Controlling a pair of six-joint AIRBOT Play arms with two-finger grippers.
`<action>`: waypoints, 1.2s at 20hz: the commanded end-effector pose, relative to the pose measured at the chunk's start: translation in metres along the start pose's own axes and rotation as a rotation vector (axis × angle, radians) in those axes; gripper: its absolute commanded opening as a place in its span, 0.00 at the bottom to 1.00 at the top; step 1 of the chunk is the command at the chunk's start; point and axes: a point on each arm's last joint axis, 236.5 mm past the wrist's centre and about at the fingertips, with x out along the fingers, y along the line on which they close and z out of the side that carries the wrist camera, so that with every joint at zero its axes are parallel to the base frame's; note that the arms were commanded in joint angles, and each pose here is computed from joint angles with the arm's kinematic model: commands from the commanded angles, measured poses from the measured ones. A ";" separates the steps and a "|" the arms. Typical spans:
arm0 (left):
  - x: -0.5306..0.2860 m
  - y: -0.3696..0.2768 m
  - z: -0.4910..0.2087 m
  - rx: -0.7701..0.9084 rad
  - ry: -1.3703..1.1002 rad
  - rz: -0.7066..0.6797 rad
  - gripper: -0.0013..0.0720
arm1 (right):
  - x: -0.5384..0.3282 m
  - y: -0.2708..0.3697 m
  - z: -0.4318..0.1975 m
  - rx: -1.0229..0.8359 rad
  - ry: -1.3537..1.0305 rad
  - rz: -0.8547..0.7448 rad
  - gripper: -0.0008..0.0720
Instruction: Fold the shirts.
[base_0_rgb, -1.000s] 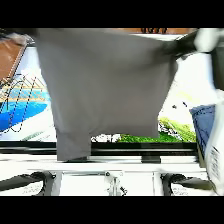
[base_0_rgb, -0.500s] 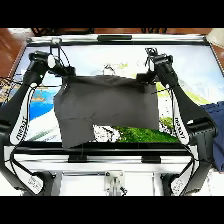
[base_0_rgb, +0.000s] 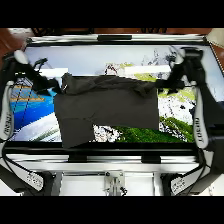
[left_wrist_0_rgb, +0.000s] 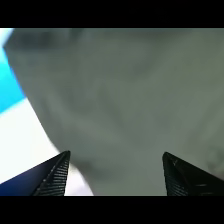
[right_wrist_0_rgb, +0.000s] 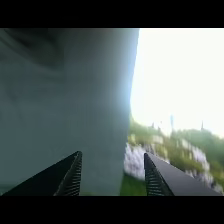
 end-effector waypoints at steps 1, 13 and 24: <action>-0.007 0.012 -0.067 -0.120 0.114 -0.271 0.97 | -0.002 -0.025 -0.054 0.082 0.082 0.111 0.68; 0.092 0.028 -0.091 -0.257 -0.133 -0.293 0.81 | 0.024 -0.011 -0.093 0.202 0.043 0.312 0.68; 0.087 0.003 -0.067 -0.135 -0.171 -0.292 0.07 | 0.089 -0.024 -0.150 0.366 0.182 0.402 0.71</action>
